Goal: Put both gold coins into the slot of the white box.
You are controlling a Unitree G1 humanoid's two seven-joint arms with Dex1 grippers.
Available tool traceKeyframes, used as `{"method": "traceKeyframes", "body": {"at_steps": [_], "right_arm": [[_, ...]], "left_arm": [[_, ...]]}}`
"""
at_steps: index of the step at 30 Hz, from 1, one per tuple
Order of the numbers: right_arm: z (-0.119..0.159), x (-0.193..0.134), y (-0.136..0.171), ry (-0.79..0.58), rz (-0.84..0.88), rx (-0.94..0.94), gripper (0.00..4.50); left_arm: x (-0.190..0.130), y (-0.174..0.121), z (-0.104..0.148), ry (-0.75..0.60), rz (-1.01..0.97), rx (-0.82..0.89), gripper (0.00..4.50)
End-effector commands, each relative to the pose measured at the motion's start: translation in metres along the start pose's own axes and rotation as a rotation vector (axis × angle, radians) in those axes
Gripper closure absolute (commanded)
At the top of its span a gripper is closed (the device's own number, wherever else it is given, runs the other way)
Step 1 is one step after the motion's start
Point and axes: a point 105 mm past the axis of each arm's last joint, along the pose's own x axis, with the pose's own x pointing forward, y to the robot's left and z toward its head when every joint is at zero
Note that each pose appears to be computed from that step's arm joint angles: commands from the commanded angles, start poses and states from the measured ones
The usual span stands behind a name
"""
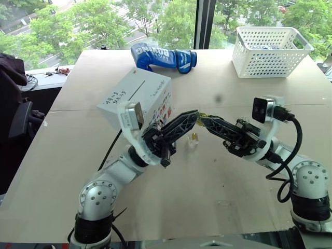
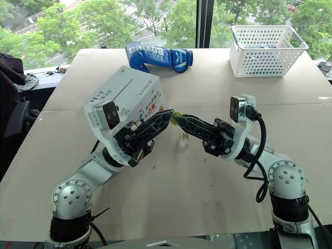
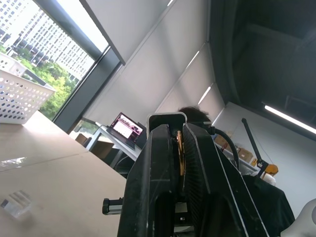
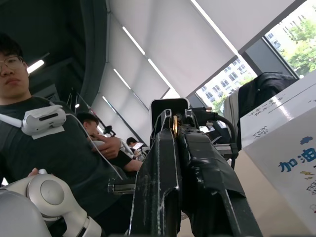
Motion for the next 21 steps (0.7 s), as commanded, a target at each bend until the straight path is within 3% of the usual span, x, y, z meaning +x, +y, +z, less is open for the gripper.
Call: {"method": "traceKeyframes", "body": {"at_steps": [1,7,8,21], "right_arm": [[0.002,0.008,0.019,0.029,0.097,-0.036,4.5],[0.003,0.014,0.021,0.048,0.119,-0.05,4.5],[0.003,0.015,0.021,0.049,0.122,-0.052,4.5],[0.005,0.02,0.019,0.041,0.12,-0.06,4.5]], "left_arm": [[0.004,-0.008,-0.003,0.015,-0.038,-0.011,4.08],[0.004,-0.008,-0.008,0.041,-0.048,-0.034,4.08],[0.004,-0.008,-0.009,0.045,-0.049,-0.038,4.3],[0.002,-0.009,-0.016,0.084,-0.053,-0.1,4.3]]}}
